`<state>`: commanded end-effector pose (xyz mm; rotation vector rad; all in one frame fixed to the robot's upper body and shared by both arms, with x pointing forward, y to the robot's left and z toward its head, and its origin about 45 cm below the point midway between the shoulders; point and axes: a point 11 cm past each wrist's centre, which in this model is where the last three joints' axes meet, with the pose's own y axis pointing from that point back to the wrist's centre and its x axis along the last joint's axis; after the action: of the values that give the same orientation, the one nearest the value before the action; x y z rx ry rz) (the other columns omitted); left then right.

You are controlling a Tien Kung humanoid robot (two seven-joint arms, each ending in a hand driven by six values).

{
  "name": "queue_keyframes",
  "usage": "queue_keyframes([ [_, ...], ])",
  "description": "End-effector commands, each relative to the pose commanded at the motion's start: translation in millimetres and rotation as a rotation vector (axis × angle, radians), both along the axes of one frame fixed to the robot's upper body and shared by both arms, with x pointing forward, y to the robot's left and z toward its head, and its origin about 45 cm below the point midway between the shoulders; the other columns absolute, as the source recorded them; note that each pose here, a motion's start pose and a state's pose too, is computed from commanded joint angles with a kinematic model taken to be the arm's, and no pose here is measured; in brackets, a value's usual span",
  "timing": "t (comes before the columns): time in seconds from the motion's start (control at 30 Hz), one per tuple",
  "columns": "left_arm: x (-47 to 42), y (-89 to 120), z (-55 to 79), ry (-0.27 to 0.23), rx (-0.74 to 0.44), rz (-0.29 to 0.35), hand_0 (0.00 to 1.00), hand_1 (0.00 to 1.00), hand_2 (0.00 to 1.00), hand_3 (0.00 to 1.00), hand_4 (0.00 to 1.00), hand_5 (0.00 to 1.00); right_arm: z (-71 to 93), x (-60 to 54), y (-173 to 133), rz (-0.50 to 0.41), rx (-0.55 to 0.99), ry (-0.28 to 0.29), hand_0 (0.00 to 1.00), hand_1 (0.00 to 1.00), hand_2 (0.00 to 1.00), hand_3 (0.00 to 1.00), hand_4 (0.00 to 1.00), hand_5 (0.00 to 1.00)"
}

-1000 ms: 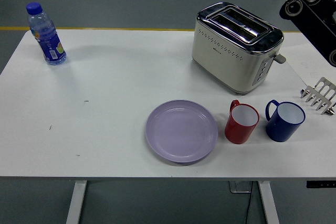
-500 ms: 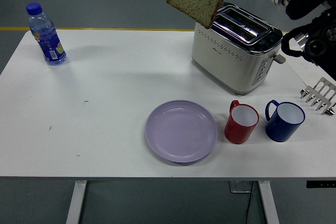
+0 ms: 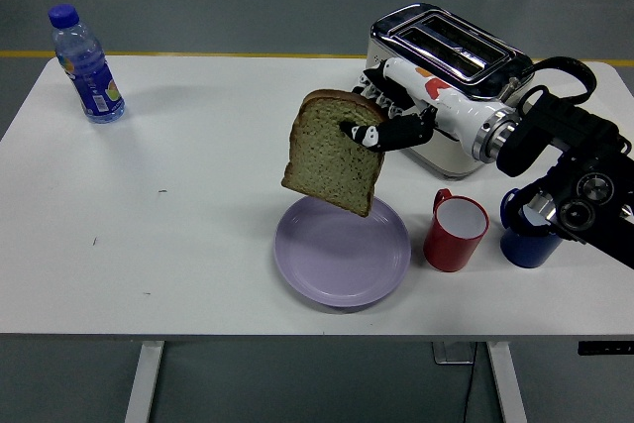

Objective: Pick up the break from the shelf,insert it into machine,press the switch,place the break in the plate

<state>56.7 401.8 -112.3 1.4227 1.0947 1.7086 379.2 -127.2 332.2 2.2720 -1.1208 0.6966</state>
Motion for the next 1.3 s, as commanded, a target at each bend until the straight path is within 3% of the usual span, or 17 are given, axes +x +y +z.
queue_keyframes([
  [0.27, 0.1, -0.7, -0.2, 0.000, -0.001, -0.002, 0.654, 0.614, 0.658, 0.603, 0.426, 0.874, -40.0, -11.7, 2.7, 0.037, -0.084, 0.097, 0.149, 0.205, 0.326, 0.444, 0.503, 0.002],
  [0.53, -2.6, -2.6, -1.1, 0.008, -0.003, -0.005, 0.654, 0.615, 0.658, 0.603, 0.423, 0.872, -62.5, -13.6, 8.2, 0.033, -0.063, 0.157, 0.147, 0.204, 0.326, 0.444, 0.501, 0.002],
  [0.83, -4.6, -4.8, -2.0, 0.014, -0.007, -0.008, 0.653, 0.615, 0.658, 0.603, 0.421, 0.877, -78.1, -11.8, 12.3, 0.020, -0.047, 0.194, 0.148, 0.204, 0.327, 0.445, 0.501, 0.002],
  [1.3, -2.6, -5.1, -1.8, 0.009, -0.008, -0.008, 0.653, 0.616, 0.658, 0.603, 0.419, 0.880, -85.0, -6.7, 16.6, 0.020, -0.057, 0.187, 0.180, 0.251, 0.348, 0.464, 0.483, 0.002],
])
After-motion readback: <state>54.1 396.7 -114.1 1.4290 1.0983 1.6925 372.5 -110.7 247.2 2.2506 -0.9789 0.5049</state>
